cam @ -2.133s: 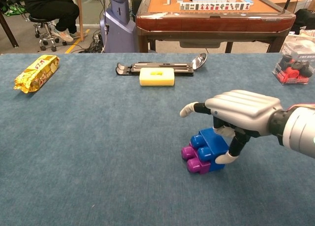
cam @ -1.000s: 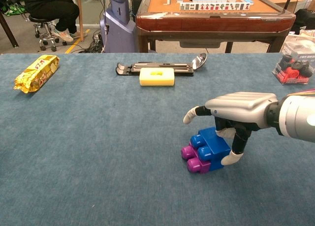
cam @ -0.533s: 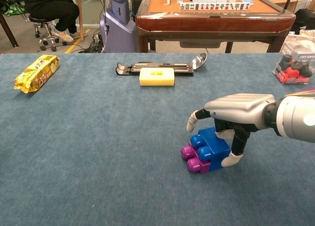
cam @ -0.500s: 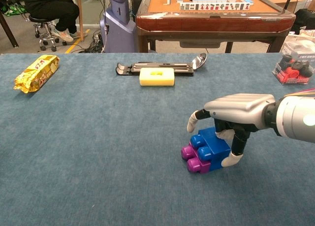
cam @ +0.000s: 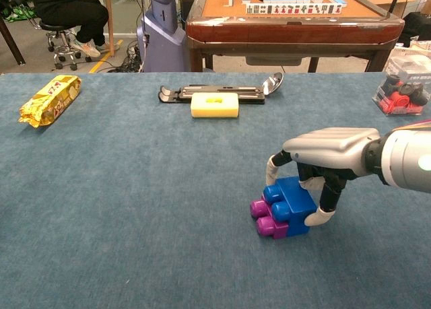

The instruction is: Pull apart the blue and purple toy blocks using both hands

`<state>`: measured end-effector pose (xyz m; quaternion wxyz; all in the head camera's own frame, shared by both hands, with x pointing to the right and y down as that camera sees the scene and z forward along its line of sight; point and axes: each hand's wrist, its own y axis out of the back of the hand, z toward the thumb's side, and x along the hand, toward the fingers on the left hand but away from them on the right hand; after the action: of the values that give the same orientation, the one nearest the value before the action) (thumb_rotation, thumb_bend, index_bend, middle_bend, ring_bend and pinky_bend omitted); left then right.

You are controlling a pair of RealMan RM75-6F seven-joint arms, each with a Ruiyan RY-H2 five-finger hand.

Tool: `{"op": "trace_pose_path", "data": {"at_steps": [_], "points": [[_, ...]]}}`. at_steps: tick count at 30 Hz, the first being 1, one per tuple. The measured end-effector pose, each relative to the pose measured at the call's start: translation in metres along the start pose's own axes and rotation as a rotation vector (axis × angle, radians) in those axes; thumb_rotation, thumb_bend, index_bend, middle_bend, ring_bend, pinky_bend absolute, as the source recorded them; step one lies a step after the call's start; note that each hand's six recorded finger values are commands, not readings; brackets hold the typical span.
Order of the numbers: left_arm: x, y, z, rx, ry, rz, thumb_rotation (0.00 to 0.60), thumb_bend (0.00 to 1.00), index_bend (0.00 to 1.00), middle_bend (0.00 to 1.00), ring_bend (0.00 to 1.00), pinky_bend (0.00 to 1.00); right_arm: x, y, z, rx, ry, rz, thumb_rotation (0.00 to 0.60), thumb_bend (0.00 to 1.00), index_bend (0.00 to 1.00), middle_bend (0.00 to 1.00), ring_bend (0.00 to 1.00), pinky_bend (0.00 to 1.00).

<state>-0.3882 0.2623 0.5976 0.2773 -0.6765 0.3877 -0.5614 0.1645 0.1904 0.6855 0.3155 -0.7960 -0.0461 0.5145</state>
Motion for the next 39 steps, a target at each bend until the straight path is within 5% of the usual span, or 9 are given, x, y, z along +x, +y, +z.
{"op": "trace_pose_path", "data": {"at_steps": [9, 19, 34, 39], "points": [[0.0, -0.001, 0.001, -0.001, -0.001, -0.002, 0.6, 0.02, 0.26, 0.49, 0.46, 0.74, -0.001, 0.001, 0.001, -0.003, 0.008, -0.011, 0.6, 0.37, 0.45, 1.0, 0.98, 0.98], [0.004, 0.002, 0.005, -0.001, -0.015, 0.005, 0.6, 0.02, 0.26, 0.49, 0.46, 0.74, 0.011, 0.018, -0.01, -0.072, 0.005, -0.065, 0.6, 0.41, 0.47, 1.0, 0.99, 0.99], [0.051, 0.019, 0.056, -0.074, -0.154, 0.031, 0.6, 0.02, 0.26, 0.49, 0.47, 0.74, 0.052, 0.083, -0.05, -0.171, -0.043, -0.228, 0.6, 0.44, 0.53, 1.0, 0.99, 0.99], [0.075, 0.029, 0.091, -0.174, -0.22, 0.044, 0.6, 0.02, 0.26, 0.57, 0.53, 0.76, 0.066, 0.106, -0.06, -0.2, -0.049, -0.282, 0.6, 0.44, 0.55, 1.0, 0.99, 0.99]]}}
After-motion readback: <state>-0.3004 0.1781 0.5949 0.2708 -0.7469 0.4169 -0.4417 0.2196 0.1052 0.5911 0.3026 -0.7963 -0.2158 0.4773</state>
